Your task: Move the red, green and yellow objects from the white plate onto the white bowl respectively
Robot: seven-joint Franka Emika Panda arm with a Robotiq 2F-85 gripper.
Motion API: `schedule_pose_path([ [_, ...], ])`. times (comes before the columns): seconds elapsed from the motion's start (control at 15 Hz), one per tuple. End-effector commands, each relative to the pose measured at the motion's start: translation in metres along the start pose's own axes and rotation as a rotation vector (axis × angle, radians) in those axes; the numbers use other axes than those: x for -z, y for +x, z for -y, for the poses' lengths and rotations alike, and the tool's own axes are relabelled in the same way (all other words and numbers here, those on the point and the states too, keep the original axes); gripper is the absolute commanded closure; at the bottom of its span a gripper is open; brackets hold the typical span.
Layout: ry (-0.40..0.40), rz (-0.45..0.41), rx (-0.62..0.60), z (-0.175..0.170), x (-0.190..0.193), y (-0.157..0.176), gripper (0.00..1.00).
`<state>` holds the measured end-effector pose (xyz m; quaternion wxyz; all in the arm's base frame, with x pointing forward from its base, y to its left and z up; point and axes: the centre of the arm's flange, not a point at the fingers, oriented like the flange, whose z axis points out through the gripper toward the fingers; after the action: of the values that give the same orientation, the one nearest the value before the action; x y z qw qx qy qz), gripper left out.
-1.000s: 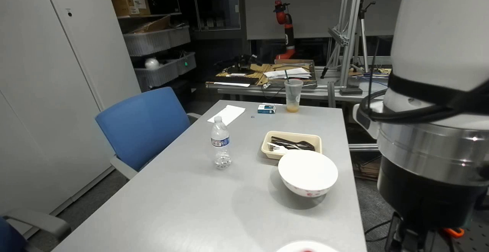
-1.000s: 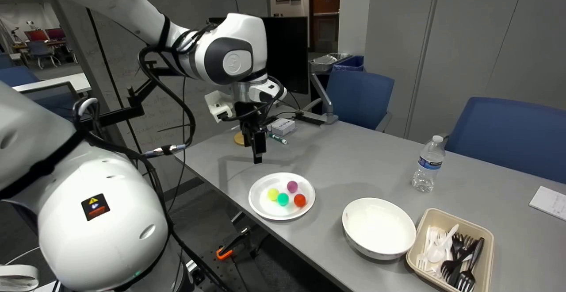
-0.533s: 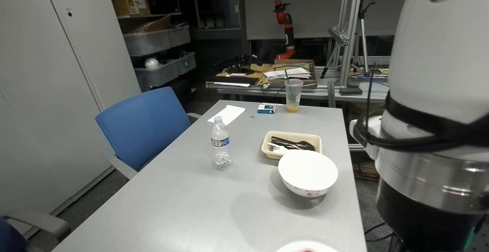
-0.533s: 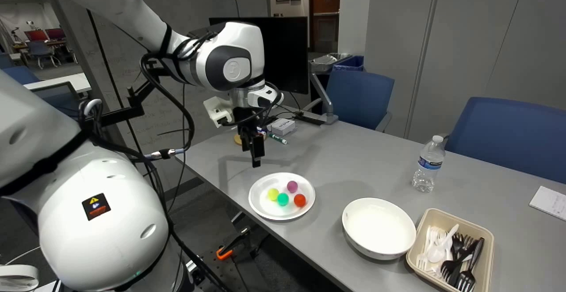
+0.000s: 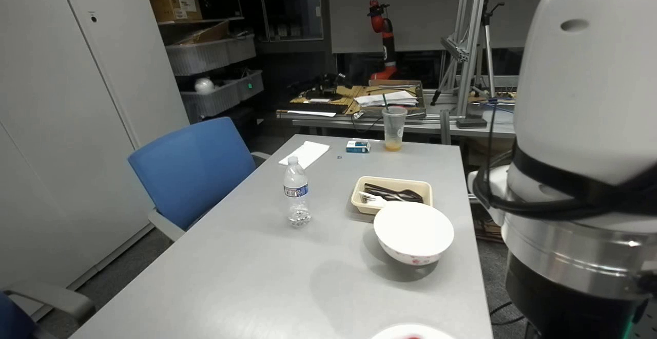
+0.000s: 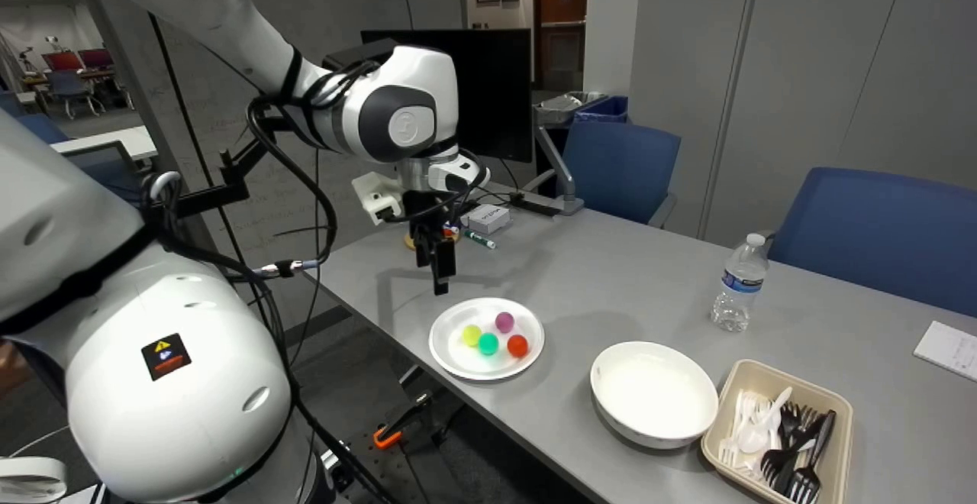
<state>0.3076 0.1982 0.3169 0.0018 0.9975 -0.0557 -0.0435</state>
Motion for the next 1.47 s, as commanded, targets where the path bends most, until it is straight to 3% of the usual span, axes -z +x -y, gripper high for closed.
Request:
schedule_pose_path([
  [0.0, 0.003, -0.041, -0.026, 0.001, 0.0, 0.031, 0.0],
  [0.13, -0.025, -0.107, -0.065, -0.006, -0.004, 0.056, 0.0],
  [0.4, -0.059, -0.136, -0.134, -0.026, -0.022, 0.092, 0.0],
  [0.87, 0.0, -0.01, -0.213, -0.028, -0.063, 0.094, 0.0],
  [0.93, -0.031, -0.038, -0.185, -0.036, -0.055, 0.089, 0.0],
  [1.2, -0.022, -0.006, -0.201, -0.034, -0.065, 0.09, 0.0],
  [1.4, -0.026, -0.049, -0.182, -0.03, -0.082, 0.099, 0.0],
])
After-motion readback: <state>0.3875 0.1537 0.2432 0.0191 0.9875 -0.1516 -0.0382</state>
